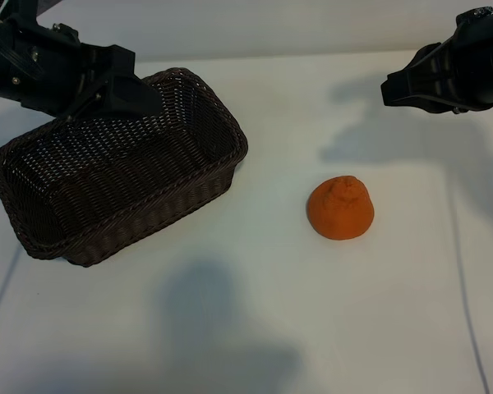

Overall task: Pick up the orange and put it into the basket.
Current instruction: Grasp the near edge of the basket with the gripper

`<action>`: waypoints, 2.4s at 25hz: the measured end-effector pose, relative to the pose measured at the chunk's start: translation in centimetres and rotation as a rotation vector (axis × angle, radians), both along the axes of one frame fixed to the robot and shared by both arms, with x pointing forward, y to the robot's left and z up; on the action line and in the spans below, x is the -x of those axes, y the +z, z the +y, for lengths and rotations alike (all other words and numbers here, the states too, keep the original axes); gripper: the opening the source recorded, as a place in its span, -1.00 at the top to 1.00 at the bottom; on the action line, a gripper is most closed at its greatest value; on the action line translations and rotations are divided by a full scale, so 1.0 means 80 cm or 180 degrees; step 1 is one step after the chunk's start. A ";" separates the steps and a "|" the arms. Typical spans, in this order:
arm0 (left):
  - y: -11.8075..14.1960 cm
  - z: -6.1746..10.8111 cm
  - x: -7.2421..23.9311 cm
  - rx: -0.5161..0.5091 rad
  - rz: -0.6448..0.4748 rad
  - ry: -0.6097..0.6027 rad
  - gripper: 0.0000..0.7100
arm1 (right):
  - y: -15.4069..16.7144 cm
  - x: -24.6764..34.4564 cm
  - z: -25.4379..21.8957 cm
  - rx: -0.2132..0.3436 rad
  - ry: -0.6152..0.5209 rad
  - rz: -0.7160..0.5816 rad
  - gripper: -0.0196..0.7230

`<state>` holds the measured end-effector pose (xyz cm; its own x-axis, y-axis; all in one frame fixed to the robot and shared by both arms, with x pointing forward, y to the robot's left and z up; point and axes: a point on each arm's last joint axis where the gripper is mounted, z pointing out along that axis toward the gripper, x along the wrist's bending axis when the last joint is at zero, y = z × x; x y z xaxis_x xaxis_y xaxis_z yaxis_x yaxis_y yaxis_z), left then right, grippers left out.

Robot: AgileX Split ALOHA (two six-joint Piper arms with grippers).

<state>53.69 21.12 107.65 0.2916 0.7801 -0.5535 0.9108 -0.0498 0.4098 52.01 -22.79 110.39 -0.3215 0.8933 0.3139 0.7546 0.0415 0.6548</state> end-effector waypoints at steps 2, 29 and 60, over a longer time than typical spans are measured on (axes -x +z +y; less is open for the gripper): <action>0.000 0.000 -0.001 -0.0005 -0.0028 0.0016 0.07 | 0.000 0.000 0.000 0.0000 -0.0003 -0.0005 0.32; 0.001 0.001 -0.005 0.0025 -0.0045 0.0176 0.07 | -0.002 0.002 0.000 0.0046 0.0038 0.0045 0.32; 0.024 0.176 0.058 -0.0934 0.0703 0.1457 0.03 | -0.002 0.003 0.000 0.0063 0.0057 0.0069 0.32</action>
<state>49.07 35.22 109.53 -0.2087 0.9294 -0.3045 0.9286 0.2860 0.2363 51.80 -22.82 110.20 -0.3309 0.8936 0.3033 0.7676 0.0679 0.6373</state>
